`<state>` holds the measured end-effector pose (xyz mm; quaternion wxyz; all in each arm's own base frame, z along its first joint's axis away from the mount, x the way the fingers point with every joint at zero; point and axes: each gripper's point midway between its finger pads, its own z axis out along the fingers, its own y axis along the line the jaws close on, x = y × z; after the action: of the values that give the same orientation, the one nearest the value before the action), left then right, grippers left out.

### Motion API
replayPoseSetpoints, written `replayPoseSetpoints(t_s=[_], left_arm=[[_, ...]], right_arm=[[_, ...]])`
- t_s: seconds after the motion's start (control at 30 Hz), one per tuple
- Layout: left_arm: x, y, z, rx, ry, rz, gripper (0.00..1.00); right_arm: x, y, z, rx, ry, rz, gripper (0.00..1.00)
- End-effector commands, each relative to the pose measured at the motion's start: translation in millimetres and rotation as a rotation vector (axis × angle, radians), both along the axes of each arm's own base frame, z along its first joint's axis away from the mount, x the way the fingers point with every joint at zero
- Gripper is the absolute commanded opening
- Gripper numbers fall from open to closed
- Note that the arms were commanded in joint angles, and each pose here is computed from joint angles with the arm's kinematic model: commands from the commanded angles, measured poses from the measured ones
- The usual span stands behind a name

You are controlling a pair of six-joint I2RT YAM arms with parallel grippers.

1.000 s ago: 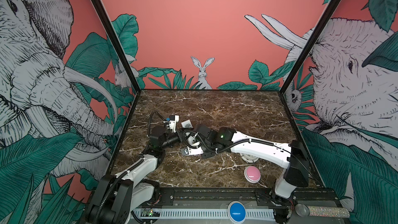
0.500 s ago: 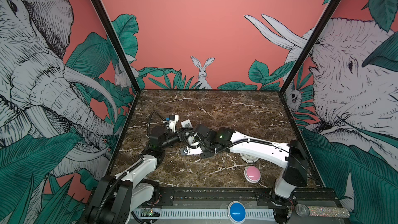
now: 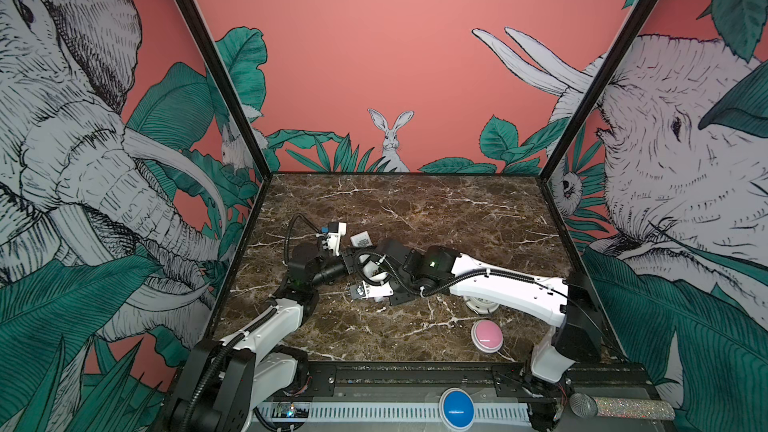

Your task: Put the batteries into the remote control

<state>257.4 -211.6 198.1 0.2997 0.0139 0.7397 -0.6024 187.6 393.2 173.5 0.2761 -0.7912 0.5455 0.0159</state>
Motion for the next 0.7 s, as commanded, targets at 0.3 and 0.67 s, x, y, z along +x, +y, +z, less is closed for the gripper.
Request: replayPoseSetpoints(t_s=[0.3,0.67], left_arm=[[-26.4,-14.1,42.6,-0.087,-0.085,-0.150,0.00],[-25.6,-13.9,43.1,-0.087,-0.088,-0.147,0.00]], right_arm=[[6.9,-2.4,-2.5,-0.004,-0.018,-0.009,0.19],[6.0,-3.8,-2.8,-0.021,-0.031,-0.006,0.19]])
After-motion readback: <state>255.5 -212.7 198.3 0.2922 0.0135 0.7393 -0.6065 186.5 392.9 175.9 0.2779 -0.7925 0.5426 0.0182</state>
